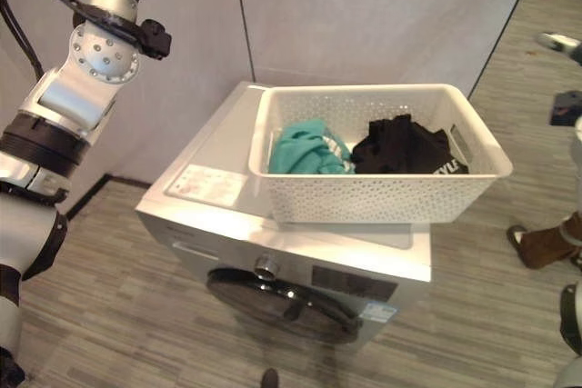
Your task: Grab the laundry basket,head to the washer,open it,put in the laundry and shut it.
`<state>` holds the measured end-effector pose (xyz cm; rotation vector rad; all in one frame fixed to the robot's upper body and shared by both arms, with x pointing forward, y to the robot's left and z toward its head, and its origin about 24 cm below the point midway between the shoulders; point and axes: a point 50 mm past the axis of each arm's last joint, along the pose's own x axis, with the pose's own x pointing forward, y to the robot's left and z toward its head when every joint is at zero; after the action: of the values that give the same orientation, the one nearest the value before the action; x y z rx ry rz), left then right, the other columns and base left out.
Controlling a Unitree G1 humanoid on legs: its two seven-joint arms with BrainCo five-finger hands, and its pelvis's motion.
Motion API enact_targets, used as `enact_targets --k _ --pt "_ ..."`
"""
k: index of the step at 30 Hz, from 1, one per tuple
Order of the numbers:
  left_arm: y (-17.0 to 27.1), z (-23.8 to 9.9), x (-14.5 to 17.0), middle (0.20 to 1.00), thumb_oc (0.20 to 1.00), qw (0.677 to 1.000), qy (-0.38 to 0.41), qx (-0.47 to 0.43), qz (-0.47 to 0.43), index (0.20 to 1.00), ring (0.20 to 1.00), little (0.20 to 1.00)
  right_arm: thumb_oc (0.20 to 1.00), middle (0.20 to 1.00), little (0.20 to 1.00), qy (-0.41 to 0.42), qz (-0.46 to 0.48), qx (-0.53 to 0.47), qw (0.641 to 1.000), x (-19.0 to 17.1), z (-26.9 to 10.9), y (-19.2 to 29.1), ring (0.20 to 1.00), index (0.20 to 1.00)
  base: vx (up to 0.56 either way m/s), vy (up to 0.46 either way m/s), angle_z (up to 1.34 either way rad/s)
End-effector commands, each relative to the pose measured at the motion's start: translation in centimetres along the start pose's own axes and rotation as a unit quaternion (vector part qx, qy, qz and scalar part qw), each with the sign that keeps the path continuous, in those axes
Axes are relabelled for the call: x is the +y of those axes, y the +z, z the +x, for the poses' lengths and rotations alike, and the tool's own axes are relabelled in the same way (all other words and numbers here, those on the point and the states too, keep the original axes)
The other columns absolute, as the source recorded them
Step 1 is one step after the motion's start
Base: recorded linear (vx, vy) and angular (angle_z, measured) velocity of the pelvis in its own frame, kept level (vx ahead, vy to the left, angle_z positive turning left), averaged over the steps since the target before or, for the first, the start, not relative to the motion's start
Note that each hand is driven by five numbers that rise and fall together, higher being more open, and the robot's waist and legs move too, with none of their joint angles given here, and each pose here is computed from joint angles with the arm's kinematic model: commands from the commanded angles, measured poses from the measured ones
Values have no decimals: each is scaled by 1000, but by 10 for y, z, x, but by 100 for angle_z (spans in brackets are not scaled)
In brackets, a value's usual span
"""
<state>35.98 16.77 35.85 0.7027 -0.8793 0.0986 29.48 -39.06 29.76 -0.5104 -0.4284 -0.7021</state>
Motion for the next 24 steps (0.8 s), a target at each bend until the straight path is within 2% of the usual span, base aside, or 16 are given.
enact_targets --k 1,4,5,7,8,9,10,13,14,15,16,18,19,20,23,24 --pt "6 6 29 1000 1000 997 56 -19 -52 1000 1000 1000 1000 1000 1000 -46 -42 -45 997 -38 1 16 1000 1000 -52 -60 1" --pt "-7 -41 43 1000 1000 997 32 -22 -60 1000 1000 1000 1000 1000 1000 -94 -83 12 992 -83 -43 -33 1000 1000 -79 -97 1" --pt "-7 -42 42 1000 1000 997 31 -20 -61 1000 1000 1000 1000 1000 1000 -93 -85 13 992 -85 -44 -33 1000 1000 -51 -78 2" --pt "-31 -94 47 1000 1000 998 3 28 -57 1000 1000 1000 1000 1000 1000 -110 -125 80 983 -108 -87 -73 1000 1000 -46 -61 2" --pt "-32 -97 46 1000 1000 998 2 31 -60 1000 1000 1000 1000 1000 1000 -108 -129 80 983 -109 -88 -73 1000 1000 -21 -62 -1" --pt "-45 -140 51 1000 1000 996 -12 74 -49 1000 1000 1000 1000 1000 1000 -112 -146 128 975 -118 -121 -98 1000 1000 -2 -43 -1" --pt "-45 -141 52 1000 1000 996 -12 75 -49 1000 1000 1000 1000 1000 1000 -110 -146 127 975 -118 -120 -97 1000 1000 -44 -56 -2" --pt "-69 -233 57 1000 1000 974 -36 213 -75 1000 1000 1000 1000 1000 1000 -112 -171 229 952 -129 -181 -140 1000 1000 -29 -49 -2" --pt "-75 -299 58 1000 1000 940 -48 320 -110 1000 1000 1000 1000 1000 1000 -90 -153 296 938 -119 -220 -165 1000 1000 -101 -44 2" --pt "-76 -330 53 1000 1000 916 -66 375 -130 1000 1000 1000 1000 1000 1000 -85 -139 326 931 -114 -239 -175 1000 1000 -24 -40 4" --pt "-76 -331 54 1000 1000 915 -66 376 -129 1000 1000 1000 1000 1000 1000 -83 -139 326 931 -114 -240 -175 1000 1000 -44 -18 22" --pt "-76 -394 57 1000 1000 862 -93 484 -119 1000 1000 1000 1000 1000 1000 -62 -105 406 906 -102 -292 -197 1000 1000 -45 -19 28" --pt "-79 -426 55 1000 1000 827 -113 540 -108 1000 1000 1000 1000 1000 1000 -49 -89 453 886 -96 -319 -208 1000 1000 -59 -19 21" --pt "-82 -482 52 1000 1000 754 -139 636 -92 1000 1000 1000 1000 1000 1000 -37 -62 527 847 -87 -362 -222 1000 1000 -52 -14 15" --pt "-78 -555 35 1000 1000 645 -187 740 -37 1000 1000 1000 1000 1000 1000 -8 -31 622 782 -66 -412 -240 1000 1000 -45 -1 10" --pt "-79 -555 33 1000 1000 646 -186 739 -38 1000 1000 1000 1000 1000 1000 -9 -30 621 783 -66 -411 -240 1000 1000 -34 8 6"
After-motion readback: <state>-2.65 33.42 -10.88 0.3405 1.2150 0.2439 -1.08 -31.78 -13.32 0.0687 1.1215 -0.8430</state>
